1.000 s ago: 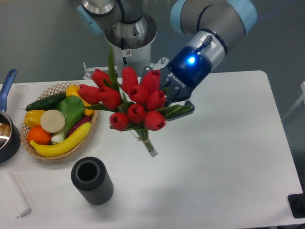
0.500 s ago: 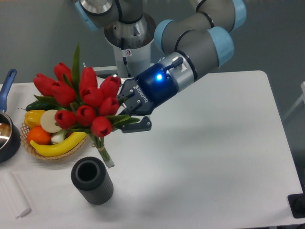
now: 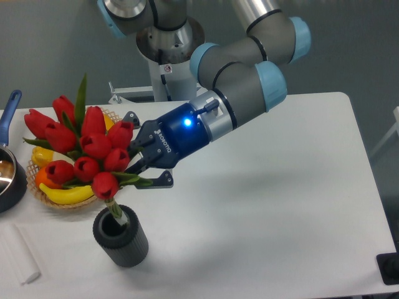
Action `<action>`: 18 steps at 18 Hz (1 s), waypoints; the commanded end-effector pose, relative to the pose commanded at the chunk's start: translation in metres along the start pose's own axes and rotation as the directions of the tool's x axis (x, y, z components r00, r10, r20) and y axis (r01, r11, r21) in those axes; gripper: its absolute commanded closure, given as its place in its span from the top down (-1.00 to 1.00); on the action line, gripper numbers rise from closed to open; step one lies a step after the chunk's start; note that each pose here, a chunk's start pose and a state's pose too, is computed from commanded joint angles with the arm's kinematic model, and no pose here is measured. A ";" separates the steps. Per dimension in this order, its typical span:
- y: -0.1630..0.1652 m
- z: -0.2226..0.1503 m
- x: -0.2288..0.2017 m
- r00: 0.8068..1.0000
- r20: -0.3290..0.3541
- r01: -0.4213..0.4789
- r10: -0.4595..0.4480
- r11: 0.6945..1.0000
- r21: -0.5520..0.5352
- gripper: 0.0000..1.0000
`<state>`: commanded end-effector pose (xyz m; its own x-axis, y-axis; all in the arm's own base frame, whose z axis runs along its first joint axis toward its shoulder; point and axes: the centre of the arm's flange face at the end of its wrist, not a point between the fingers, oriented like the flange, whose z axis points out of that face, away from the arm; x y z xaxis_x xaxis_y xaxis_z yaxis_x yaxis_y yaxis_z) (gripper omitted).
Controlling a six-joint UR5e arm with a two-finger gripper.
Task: Insert the flowers into the vase
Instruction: 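Position the tulip stems above the vase opening and lower them in, then push the bouquet stems deeper down into the black vase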
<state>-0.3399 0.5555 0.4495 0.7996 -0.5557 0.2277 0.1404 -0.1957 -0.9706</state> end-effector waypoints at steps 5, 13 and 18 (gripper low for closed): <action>0.018 0.012 -0.009 0.999 -0.019 0.026 -0.026 1.000 -0.006 -0.33; 0.041 0.014 -0.006 0.997 -0.020 0.073 -0.073 0.997 -0.013 -0.33; 0.060 0.016 -0.018 0.998 -0.014 0.065 -0.066 0.998 -0.024 -0.33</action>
<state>-0.3367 0.5671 0.3855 0.7802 -0.5532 0.2921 0.1784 -0.2508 -0.9515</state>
